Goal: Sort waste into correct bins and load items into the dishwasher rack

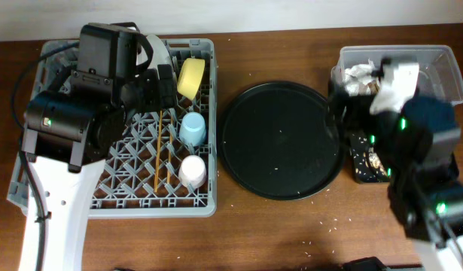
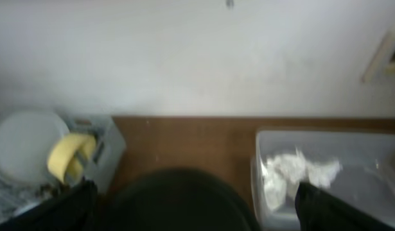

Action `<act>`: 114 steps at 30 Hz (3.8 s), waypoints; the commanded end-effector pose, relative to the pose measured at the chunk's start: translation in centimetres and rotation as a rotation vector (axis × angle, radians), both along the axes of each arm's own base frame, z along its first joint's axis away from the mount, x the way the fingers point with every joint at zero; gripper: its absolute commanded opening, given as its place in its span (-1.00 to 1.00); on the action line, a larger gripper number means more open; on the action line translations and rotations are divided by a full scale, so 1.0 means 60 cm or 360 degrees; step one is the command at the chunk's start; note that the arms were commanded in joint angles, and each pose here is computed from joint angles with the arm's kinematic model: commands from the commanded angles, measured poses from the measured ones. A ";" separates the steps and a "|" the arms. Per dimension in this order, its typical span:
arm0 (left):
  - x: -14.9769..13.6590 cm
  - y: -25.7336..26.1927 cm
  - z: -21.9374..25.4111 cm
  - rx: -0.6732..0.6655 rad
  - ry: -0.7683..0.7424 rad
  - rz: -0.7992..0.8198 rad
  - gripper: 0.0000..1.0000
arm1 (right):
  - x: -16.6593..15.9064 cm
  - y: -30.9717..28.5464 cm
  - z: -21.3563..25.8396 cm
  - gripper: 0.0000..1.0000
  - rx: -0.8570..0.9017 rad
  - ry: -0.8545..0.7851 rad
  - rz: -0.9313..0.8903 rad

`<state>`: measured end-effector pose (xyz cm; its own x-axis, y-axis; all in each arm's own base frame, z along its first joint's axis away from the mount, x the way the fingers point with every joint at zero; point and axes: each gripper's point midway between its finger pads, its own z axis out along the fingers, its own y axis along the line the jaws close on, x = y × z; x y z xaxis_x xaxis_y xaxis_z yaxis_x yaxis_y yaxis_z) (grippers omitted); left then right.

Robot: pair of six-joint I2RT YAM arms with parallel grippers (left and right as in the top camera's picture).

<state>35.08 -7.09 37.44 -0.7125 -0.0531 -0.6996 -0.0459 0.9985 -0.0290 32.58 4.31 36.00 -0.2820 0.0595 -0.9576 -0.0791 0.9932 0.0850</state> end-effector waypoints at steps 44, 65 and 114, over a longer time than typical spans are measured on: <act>0.000 0.004 0.002 0.0003 -0.0007 0.0000 0.99 | -0.136 -0.018 -0.337 0.97 0.0075 -0.0325 0.0072; -0.011 0.014 -0.009 0.0051 0.0052 0.0024 0.99 | -0.136 -0.018 -0.338 0.97 0.0075 -0.0324 0.0072; -0.176 0.154 -0.364 0.0343 -0.1119 -0.0035 0.99 | -0.136 -0.018 -0.338 0.97 0.0075 -0.0322 0.0072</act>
